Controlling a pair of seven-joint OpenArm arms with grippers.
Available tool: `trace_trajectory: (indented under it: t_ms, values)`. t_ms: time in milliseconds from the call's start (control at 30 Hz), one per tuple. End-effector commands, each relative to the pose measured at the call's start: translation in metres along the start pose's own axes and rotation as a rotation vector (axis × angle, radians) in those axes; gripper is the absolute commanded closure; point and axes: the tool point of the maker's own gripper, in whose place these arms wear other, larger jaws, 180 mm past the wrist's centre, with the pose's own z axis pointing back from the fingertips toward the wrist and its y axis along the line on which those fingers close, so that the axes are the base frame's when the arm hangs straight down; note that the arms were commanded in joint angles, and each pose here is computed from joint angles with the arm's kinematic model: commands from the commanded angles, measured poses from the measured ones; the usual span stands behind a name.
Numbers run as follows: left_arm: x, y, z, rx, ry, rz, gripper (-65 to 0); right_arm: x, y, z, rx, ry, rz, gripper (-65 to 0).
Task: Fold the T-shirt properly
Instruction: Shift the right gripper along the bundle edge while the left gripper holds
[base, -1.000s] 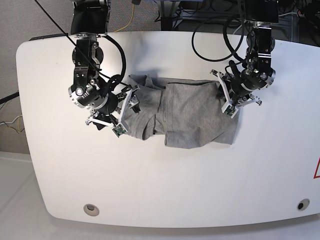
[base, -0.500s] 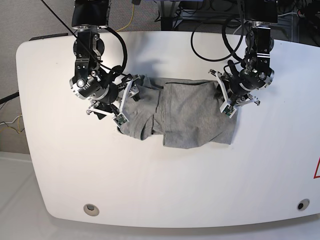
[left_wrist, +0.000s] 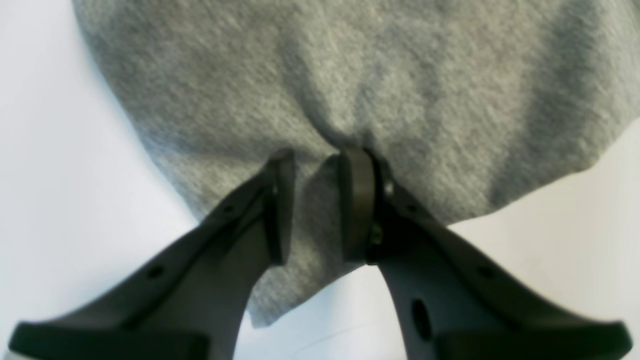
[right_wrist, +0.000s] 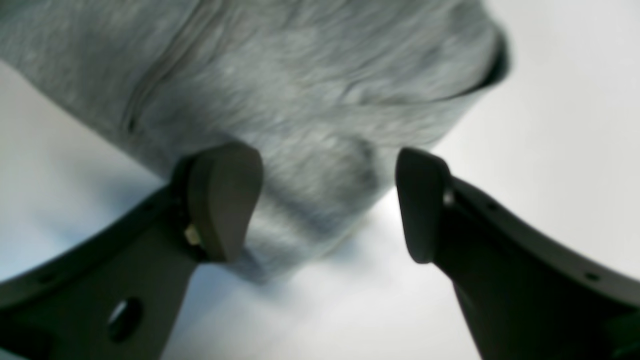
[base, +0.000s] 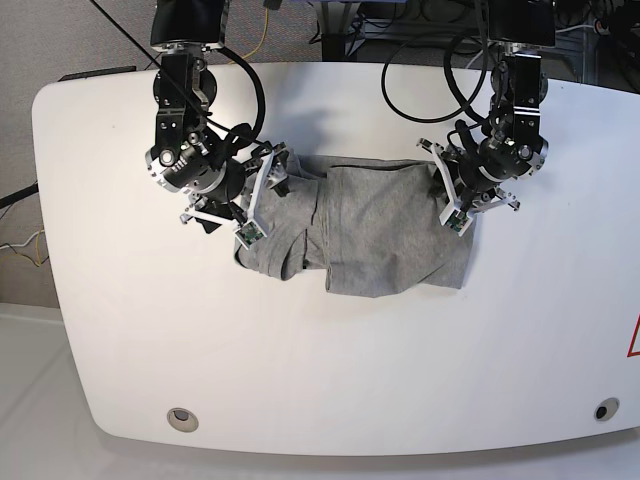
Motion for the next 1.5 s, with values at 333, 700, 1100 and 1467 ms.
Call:
trace_trajectory:
  t_ms: [333,700,1100,1467]
  values:
    - [-0.019,-0.004,-0.001,-0.007,0.085,-0.019,-14.1,0.027,0.036,-0.004,0.073,-0.071,0.025,-43.7]
    - [-0.019,-0.004,-0.001,-0.007,0.085,-0.019,-14.1,0.02,0.041,-0.006,0.082,-0.056,0.018,-43.7]
    - [-0.019,-0.004,-0.001,-0.007,0.085,-0.019,-14.1,0.018,0.04,-0.007,0.079,-0.05,0.018,-43.7]
    - [-0.02,-0.004,-0.001,-0.008,0.086,-0.019,-14.1,0.009,0.045,-0.02,0.11,-0.038,-0.01,-43.7]
